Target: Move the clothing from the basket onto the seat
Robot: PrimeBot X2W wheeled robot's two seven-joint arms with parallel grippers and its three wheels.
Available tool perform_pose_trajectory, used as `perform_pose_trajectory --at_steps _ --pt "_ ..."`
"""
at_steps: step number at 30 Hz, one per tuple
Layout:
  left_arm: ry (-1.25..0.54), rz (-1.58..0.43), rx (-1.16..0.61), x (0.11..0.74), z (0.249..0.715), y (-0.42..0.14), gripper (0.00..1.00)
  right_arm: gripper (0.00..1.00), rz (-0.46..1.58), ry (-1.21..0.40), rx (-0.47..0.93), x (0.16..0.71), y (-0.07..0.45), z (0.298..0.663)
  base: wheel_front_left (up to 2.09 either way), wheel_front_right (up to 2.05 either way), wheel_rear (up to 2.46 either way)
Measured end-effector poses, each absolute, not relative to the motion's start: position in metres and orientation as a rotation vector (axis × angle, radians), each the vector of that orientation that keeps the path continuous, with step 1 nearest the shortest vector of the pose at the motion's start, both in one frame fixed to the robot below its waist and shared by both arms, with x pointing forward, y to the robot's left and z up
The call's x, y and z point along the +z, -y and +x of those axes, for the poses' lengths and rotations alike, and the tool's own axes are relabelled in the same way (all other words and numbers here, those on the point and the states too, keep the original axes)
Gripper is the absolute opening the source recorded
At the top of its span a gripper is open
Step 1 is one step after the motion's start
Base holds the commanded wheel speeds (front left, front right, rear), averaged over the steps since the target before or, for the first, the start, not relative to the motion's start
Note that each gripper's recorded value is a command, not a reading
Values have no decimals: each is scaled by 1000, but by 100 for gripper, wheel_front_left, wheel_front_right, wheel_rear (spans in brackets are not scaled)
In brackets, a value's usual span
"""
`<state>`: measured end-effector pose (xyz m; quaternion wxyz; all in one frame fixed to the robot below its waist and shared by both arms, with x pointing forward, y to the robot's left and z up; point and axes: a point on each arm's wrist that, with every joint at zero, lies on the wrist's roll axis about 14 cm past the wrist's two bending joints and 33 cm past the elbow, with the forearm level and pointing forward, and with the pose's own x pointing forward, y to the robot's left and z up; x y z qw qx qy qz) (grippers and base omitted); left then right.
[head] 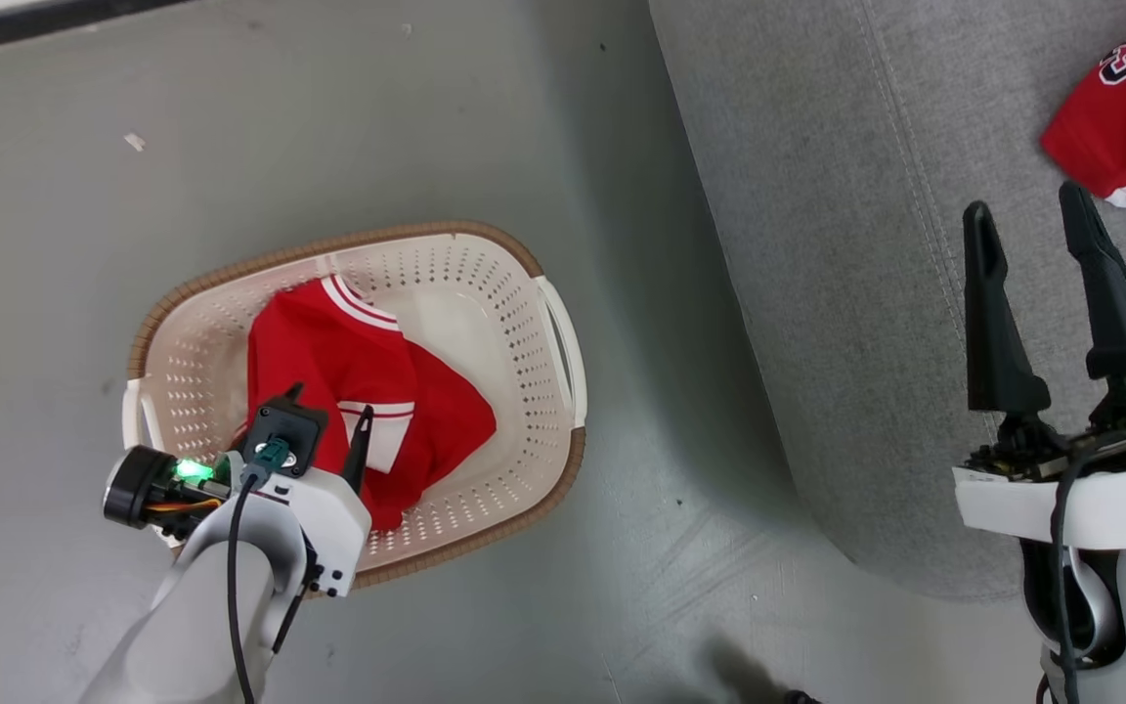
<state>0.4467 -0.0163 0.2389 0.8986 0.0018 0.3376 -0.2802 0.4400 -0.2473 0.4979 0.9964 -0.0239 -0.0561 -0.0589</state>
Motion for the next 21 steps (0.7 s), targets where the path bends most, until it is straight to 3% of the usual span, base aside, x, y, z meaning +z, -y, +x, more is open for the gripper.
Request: perform_pose_trajectory --at_steps 21 --pt "-778 93 -547 168 468 14 100 100 -42 66 -131 469 257 464 0 0 0"
